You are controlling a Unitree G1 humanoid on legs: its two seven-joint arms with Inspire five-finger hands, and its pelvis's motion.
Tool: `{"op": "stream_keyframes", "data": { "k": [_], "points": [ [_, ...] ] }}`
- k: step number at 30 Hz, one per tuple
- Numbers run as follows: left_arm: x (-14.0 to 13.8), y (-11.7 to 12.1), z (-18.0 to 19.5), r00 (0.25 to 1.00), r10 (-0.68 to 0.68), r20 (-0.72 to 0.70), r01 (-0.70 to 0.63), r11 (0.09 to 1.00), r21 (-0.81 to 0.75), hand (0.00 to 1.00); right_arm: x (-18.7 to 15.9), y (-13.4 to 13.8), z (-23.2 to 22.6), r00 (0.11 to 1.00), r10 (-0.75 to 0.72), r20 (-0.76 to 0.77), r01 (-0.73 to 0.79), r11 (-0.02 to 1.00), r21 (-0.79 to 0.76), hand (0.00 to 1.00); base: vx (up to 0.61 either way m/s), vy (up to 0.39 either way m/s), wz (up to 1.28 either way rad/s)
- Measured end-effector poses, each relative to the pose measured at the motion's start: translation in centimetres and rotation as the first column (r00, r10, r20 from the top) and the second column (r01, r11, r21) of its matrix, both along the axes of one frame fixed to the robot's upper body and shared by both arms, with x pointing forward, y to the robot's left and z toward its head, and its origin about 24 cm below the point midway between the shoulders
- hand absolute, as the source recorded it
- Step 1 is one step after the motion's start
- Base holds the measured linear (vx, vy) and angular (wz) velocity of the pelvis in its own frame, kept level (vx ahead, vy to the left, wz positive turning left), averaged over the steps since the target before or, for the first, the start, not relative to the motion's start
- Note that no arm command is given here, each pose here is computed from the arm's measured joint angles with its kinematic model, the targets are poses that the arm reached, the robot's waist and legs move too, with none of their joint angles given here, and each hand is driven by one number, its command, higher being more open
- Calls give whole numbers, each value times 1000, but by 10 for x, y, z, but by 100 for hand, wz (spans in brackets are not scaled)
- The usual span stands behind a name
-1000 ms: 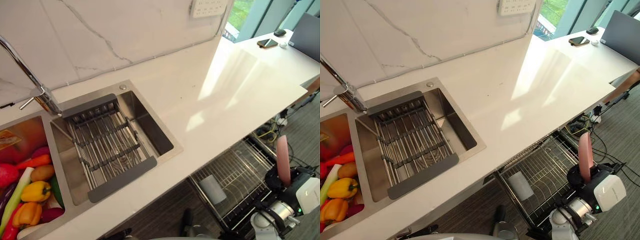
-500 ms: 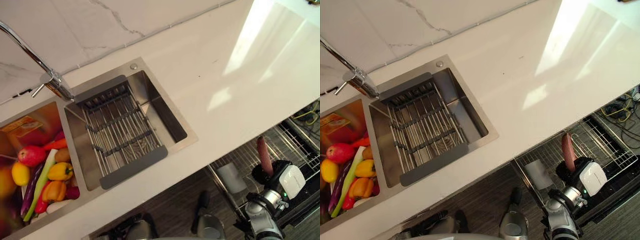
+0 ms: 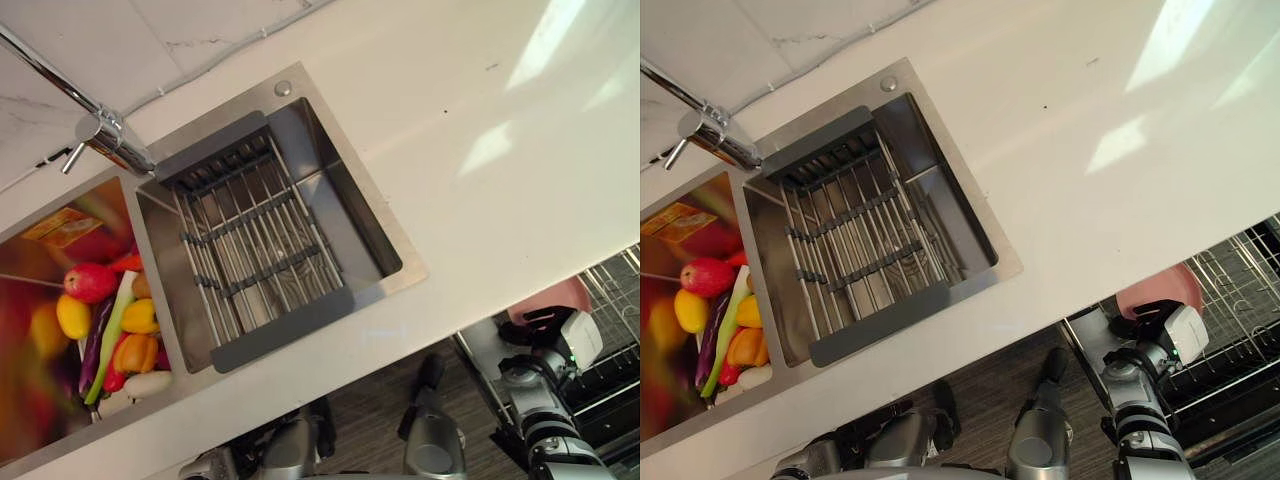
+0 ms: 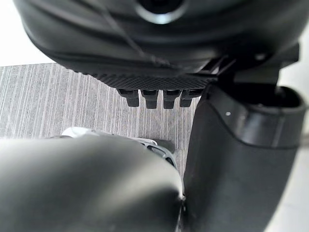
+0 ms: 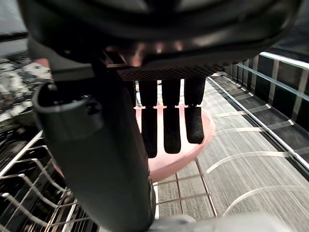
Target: Walk over to the sink, pick up the cup, carry it to the dishwasher, place the cup inside the dishwasher, then close the dishwasher door
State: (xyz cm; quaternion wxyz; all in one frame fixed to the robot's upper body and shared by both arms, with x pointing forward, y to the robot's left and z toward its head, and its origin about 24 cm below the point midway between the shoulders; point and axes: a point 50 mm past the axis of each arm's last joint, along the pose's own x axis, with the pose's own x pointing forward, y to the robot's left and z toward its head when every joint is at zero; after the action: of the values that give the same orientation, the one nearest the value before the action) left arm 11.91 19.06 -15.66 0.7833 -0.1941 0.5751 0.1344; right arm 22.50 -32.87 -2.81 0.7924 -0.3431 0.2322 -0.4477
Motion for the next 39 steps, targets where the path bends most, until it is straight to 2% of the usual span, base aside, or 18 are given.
{"op": "stream_keyframes", "data": {
  "k": [2, 4, 5, 7, 12, 15, 17, 19, 21, 22, 23, 25, 27, 28, 30, 32, 35, 39],
  "points": [
    [-1, -1, -1, 1000, 13, -5, -13, 1000, -11, 100, 1, 1, 4, 995, -43, 93, 39, 998, 42, 100, -38, -21, 3],
    [-2, -2, -1, 1000, 17, -8, -17, 1000, -17, 100, 0, 1, 11, 960, -106, 261, 62, 984, 169, 100, -60, -24, -5],
    [-3, -4, -2, 1000, 19, -9, -19, 1000, -22, 100, 2, 3, 19, 907, -148, 393, 40, 962, 270, 100, -88, -15, -11],
    [-5, -6, -3, 1000, 26, -14, -27, 999, -31, 100, 2, 9, 32, 837, -147, 527, -33, 948, 317, 100, -82, -6, -12],
    [-13, -2, -5, 999, 18, -39, -18, 1000, -9, 100, -9, 26, 86, 650, -2, 760, -214, 959, 186, 100, -103, 1, -21],
    [-22, 5, -6, 996, 63, -59, -63, 998, 0, 100, -23, 21, 112, 573, 51, 818, -177, 982, 63, 100, -75, -2, -16],
    [-30, 9, -8, 993, 88, -79, -88, 996, 9, 100, -43, 4, 127, 545, 42, 838, -42, 999, -23, 100, -29, -4, -21],
    [-38, 11, -9, 990, 88, -107, -85, 996, 27, 100, -64, -17, 133, 484, -47, 874, 131, 991, -19, 100, 51, -8, -16],
    [-47, 11, -11, 986, 97, -137, -92, 995, 38, 100, -94, -48, 132, 331, -215, 919, 350, 932, 93, 100, 116, 4, -7],
    [-47, 11, -12, 985, 98, -143, -94, 995, 40, 100, -103, -55, 128, 290, -262, 920, 401, 907, 132, 100, 115, 12, -3],
    [-48, 10, -12, 983, 104, -154, -99, 994, 44, 100, -122, -69, 117, 194, -362, 912, 475, 848, 236, 100, 95, 12, -2],
    [-49, 9, -12, 978, 120, -169, -115, 993, 40, 100, -146, -81, 90, 48, -506, 861, 504, 757, 416, 100, 58, 10, -5],
    [-50, 1, -13, 972, 154, -178, -155, 988, 11, 100, -170, -77, 41, -86, -676, 732, 483, 614, 624, 100, 0, 0, 0],
    [-50, -2, -13, 970, 162, -179, -164, 986, 3, 100, -174, -71, 28, -102, -711, 696, 475, 580, 662, 100, 0, 0, 0],
    [-51, -6, -14, 966, 170, -196, -173, 985, 4, 100, -185, -35, -20, -135, -823, 552, 394, 467, 792, 100, -63, -18, 5],
    [-52, -10, -15, 964, 172, -204, -175, 984, 1, 100, -182, -3, -46, -115, -880, 461, 319, 406, 856, 100, -101, -38, 10],
    [-52, -15, -15, 961, 185, -205, -189, 982, -1, 100, -151, 36, -65, 69, -913, 403, 124, 408, 904, 100, -114, -56, 8],
    [-54, -14, -16, 956, 225, -189, -229, 973, 0, 100, -141, 42, -63, 142, -881, 452, -21, 454, 891, 100, -48, -24, 18]
  ]
}}
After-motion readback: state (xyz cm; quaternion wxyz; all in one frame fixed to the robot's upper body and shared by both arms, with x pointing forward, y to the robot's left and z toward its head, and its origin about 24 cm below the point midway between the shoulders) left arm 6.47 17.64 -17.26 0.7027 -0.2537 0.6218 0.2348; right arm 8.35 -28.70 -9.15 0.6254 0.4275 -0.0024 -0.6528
